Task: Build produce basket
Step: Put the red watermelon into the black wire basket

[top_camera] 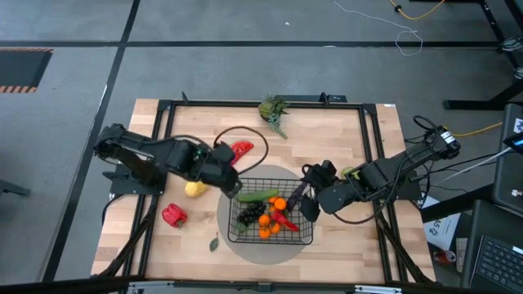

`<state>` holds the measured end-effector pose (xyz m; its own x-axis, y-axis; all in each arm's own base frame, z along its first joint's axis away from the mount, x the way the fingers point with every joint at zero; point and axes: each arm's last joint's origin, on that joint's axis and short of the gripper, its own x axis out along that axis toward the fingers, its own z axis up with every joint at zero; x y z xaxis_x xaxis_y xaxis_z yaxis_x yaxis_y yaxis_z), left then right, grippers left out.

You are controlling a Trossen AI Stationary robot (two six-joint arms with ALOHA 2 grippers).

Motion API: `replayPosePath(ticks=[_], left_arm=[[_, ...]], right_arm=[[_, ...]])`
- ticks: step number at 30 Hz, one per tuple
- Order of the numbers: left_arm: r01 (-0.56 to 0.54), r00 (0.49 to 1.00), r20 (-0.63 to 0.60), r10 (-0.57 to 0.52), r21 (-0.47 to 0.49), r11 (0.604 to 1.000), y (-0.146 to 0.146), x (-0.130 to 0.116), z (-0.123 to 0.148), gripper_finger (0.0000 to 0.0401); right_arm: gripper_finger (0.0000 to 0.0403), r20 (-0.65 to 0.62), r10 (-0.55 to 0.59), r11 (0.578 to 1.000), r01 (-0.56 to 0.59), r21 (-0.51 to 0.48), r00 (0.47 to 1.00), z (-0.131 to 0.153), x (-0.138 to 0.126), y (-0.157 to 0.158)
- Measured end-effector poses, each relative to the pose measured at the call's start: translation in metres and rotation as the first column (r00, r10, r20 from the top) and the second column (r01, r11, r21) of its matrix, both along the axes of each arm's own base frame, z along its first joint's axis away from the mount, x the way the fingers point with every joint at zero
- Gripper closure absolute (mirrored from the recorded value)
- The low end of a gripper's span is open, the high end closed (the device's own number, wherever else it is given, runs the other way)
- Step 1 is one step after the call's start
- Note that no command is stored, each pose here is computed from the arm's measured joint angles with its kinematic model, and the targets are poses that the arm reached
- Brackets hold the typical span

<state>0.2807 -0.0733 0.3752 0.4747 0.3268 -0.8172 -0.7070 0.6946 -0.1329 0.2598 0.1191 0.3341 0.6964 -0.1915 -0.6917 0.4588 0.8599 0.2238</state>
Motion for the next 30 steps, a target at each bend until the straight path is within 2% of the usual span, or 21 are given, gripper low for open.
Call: replayPosePath(ticks=[11,18,23,26,30], left_arm=[[-0.006,0.991,-0.136,0.006,-0.002,1.0,0.073,0.008,-0.004,0.0291],[-0.032,0.985,-0.169,0.028,-0.02,0.999,0.123,0.007,-0.006,0.0291],[-0.006,0.984,-0.177,-0.01,-0.085,0.996,0.151,0.011,-0.029,0.0291],[0.002,0.982,-0.187,-0.027,-0.133,0.991,0.165,0.01,-0.053,0.0291],[-0.007,0.984,-0.178,-0.017,-0.131,0.991,0.181,0.01,-0.082,0.0291]], right_arm=[[0.0094,0.0,-0.001,1.0,0.001,0.0,1.0,0.0,0.0,0.0],[0.0094,0.029,-0.073,0.997,0.073,0.008,0.997,0.007,-0.007,-0.009],[0.0094,0.029,-0.116,0.993,0.116,0.007,0.993,0.018,-0.018,-0.027],[0.0094,0.013,-0.142,0.99,0.142,-0.003,0.99,0.023,-0.027,-0.038],[0.0094,-0.034,-0.174,0.984,0.173,-0.032,0.984,0.025,-0.039,-0.051]])
